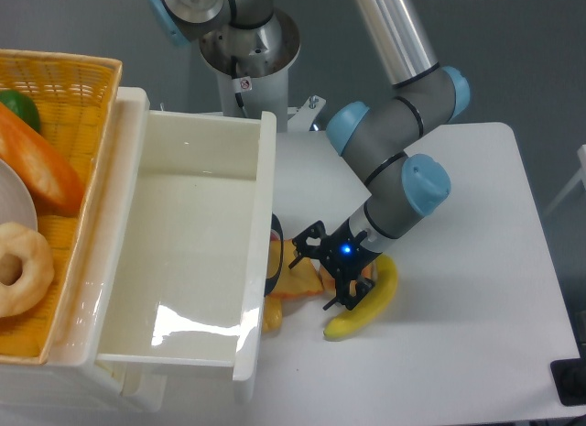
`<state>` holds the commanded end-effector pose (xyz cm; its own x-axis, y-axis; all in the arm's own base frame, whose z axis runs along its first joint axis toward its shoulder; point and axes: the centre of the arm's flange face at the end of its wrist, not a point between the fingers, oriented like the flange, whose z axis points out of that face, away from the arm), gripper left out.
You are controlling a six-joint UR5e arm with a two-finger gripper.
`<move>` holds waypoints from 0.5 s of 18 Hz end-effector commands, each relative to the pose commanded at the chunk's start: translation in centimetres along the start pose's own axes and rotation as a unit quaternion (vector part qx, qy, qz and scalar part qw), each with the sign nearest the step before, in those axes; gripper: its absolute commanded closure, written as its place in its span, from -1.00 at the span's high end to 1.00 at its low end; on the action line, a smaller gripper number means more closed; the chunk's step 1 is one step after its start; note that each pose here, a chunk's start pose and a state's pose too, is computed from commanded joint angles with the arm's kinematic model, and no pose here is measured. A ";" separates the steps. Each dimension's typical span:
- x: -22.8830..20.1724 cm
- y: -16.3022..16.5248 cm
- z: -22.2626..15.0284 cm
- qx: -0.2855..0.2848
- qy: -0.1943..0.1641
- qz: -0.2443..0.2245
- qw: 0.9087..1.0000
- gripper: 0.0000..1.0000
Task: Pick up the bread slice
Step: 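Lower the gripper onto the bread slice edge and close on it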
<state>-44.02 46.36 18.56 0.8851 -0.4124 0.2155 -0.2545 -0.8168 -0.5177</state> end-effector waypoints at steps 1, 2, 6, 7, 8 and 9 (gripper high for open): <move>-0.1 0.1 0.4 -0.001 0.002 0.000 1.000 1.00; 0.0 -0.2 0.6 -0.003 0.004 0.003 1.000 1.00; -0.1 -0.7 1.8 -0.006 0.012 0.009 1.000 0.60; 0.0 -0.8 2.2 -0.012 0.013 0.013 1.000 0.39; -0.1 -0.7 2.1 -0.021 0.013 0.015 1.000 0.24; -0.1 -0.4 2.1 -0.035 0.011 0.016 0.999 0.07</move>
<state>-43.19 47.55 17.00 0.8673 -0.4473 0.2186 -0.3103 -0.8290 -0.4654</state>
